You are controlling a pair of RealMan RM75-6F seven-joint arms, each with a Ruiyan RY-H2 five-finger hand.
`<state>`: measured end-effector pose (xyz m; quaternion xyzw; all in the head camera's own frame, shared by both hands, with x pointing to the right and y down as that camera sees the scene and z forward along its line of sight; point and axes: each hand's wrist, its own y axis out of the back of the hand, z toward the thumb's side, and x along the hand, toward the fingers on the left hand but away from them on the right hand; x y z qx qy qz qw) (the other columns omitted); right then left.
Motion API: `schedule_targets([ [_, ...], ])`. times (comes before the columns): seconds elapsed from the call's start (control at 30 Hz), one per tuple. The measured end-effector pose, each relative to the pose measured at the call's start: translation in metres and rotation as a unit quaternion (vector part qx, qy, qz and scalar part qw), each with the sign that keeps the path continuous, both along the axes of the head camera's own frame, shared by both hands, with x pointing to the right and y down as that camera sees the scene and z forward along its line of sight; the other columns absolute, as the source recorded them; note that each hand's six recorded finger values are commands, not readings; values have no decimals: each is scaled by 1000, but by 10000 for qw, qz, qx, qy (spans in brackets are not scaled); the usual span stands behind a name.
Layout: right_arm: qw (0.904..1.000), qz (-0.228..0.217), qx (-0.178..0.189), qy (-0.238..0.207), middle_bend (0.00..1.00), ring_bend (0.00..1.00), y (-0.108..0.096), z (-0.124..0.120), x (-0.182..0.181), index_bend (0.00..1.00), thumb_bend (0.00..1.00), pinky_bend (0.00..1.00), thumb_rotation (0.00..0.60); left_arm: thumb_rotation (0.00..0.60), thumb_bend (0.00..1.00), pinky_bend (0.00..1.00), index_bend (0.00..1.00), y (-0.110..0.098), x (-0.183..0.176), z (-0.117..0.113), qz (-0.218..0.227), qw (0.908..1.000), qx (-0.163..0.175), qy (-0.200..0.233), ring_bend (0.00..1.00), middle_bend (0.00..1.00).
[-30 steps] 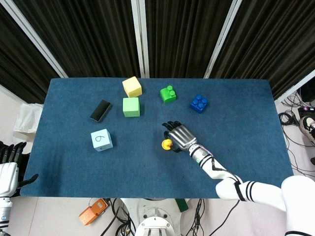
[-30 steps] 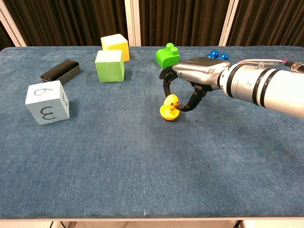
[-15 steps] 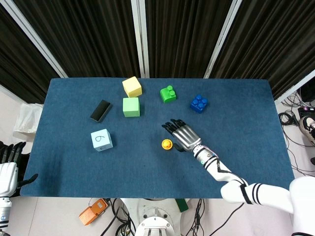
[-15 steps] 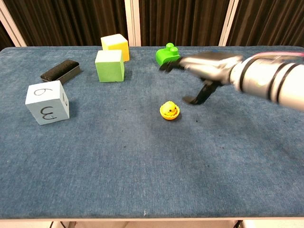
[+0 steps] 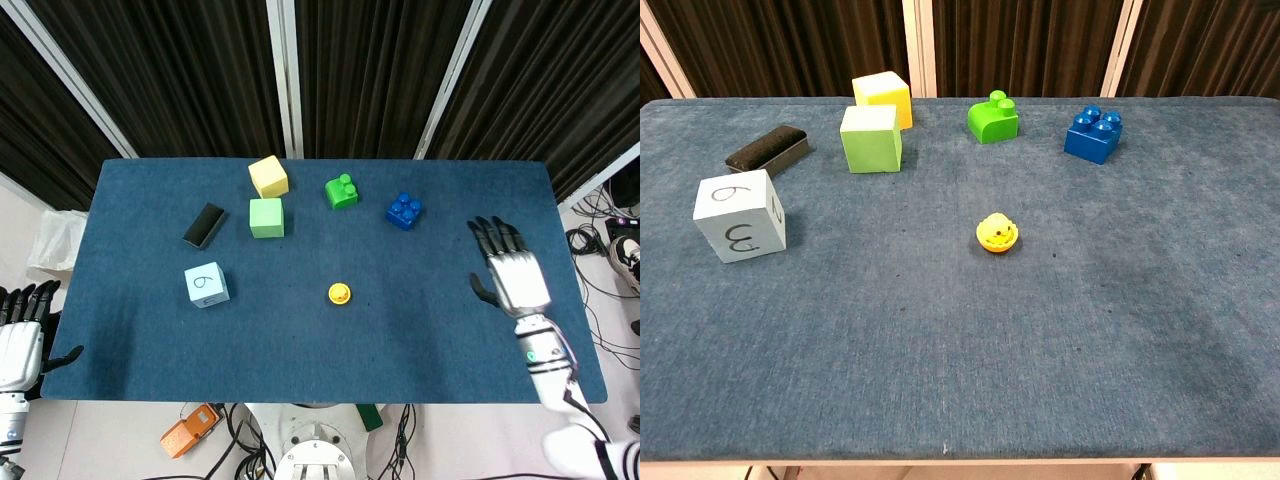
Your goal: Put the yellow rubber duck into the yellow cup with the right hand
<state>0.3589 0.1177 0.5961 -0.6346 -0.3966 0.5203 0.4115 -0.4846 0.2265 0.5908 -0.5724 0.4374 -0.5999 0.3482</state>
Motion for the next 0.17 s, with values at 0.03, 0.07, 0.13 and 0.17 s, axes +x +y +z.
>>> schedule_targets([
  [0.03, 9999, 129, 32, -33, 85, 1, 9, -5, 10, 57, 508, 122, 600, 600, 29, 0, 66, -1, 1, 0, 11, 10000, 4, 3, 47, 72],
  [0.07, 9995, 285, 74, -75, 83, 0, 21, -12, 23, 56, 508, 118, 600, 600, 29, 0, 66, -2, 2, 0, 22, 10000, 6, 6, 48, 72],
  [0.13, 9987, 478, 131, -132, 83, 0, 38, -21, 37, 55, 508, 114, 600, 600, 29, 0, 66, -4, 3, 1, 43, 10000, 9, 10, 47, 72],
  [0.17, 9981, 568, 155, -170, 83, 0, 49, -26, 44, 55, 508, 113, 600, 600, 29, 0, 66, -4, 4, 1, 51, 10000, 9, 12, 47, 72],
])
